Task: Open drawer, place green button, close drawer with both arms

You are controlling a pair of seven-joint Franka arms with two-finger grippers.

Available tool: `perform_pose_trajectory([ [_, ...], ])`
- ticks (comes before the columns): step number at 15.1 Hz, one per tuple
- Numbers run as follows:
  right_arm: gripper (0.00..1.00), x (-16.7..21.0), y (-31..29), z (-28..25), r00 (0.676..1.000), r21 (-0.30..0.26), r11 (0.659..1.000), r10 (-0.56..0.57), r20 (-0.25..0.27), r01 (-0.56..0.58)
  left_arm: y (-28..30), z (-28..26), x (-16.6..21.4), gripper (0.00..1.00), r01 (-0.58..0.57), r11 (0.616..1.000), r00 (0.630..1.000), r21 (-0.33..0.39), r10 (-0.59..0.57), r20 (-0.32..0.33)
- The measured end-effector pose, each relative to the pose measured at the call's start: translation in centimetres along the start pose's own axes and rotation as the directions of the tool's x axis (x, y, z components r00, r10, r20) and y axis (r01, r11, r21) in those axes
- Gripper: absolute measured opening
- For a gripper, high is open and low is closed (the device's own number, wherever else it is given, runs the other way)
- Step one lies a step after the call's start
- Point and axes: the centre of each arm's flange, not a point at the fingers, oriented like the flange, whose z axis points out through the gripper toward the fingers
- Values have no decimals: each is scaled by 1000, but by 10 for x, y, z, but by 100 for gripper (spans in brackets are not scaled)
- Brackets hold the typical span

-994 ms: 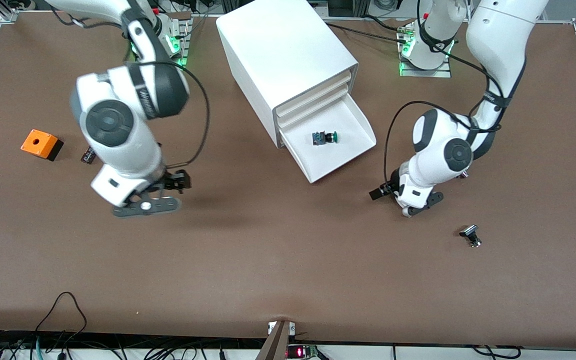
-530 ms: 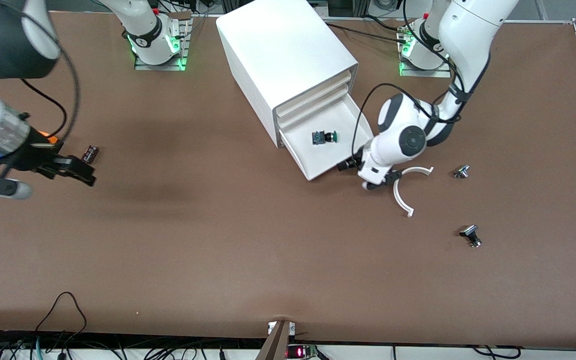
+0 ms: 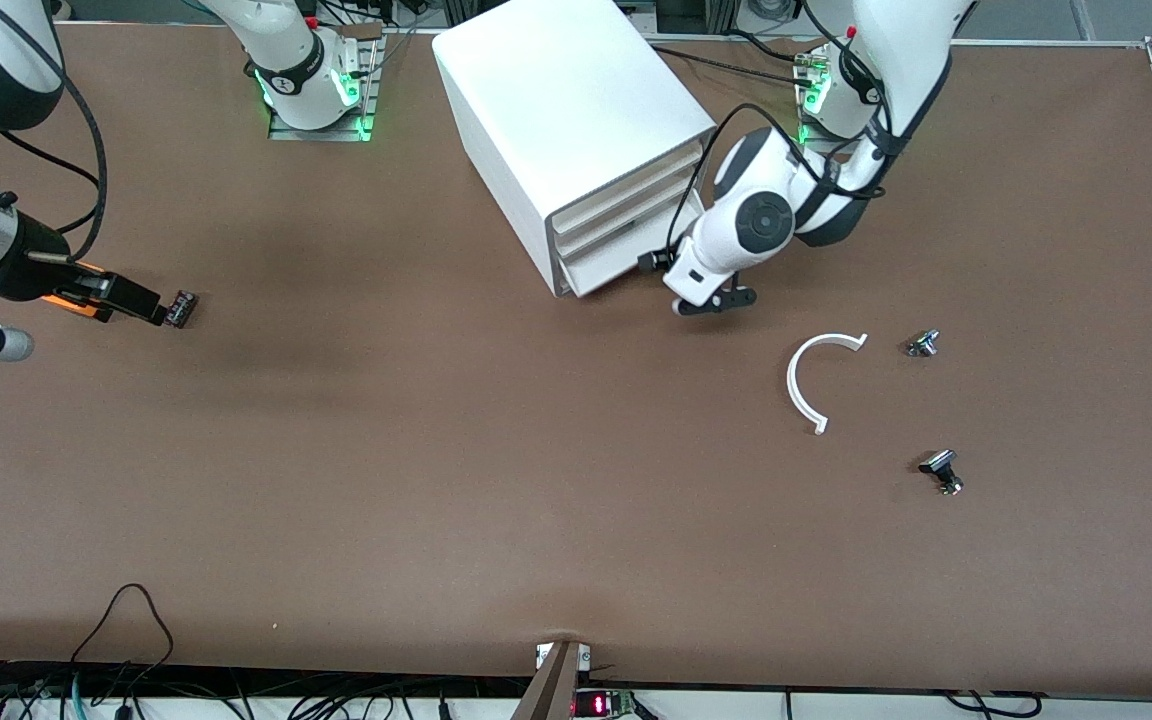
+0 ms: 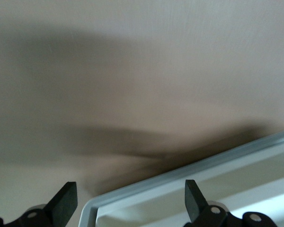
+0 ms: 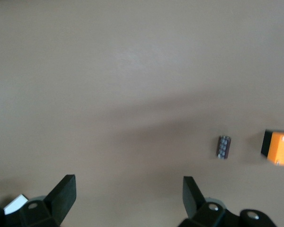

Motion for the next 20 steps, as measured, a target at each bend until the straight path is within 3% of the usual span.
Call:
perform_pose_trajectory([
  [2,100,7,26,-1,983,-9,984,-180,-27,180,1,19,-18,100,-25,999,999,36,24,24],
  [4,100,10,52,2,973,-16,974,-228,-19,228,1,26,-25,100,-36,998,999,50,34,34],
  [7,100,3,44,1,995,-13,995,-101,12,101,1,23,-23,100,-33,998,999,47,32,29],
  [9,100,-7,35,-2,999,-15,1000,-16,32,17,-4,2,-7,100,-5,1000,1000,10,5,-11],
  [12,100,-15,46,-6,999,-14,999,-39,34,40,-36,-77,49,100,97,988,985,-119,-113,-132],
  [16,100,-19,54,-5,996,-13,997,-72,59,73,-114,-192,103,100,202,939,908,-280,-287,-306],
  [18,100,-22,53,-5,995,-13,997,-75,66,76,-153,-246,115,100,167,945,893,-280,-266,-362],
  [20,100,-28,53,-5,994,-11,997,-77,71,78,-190,-300,112,100,104,967,910,-234,-187,-370],
])
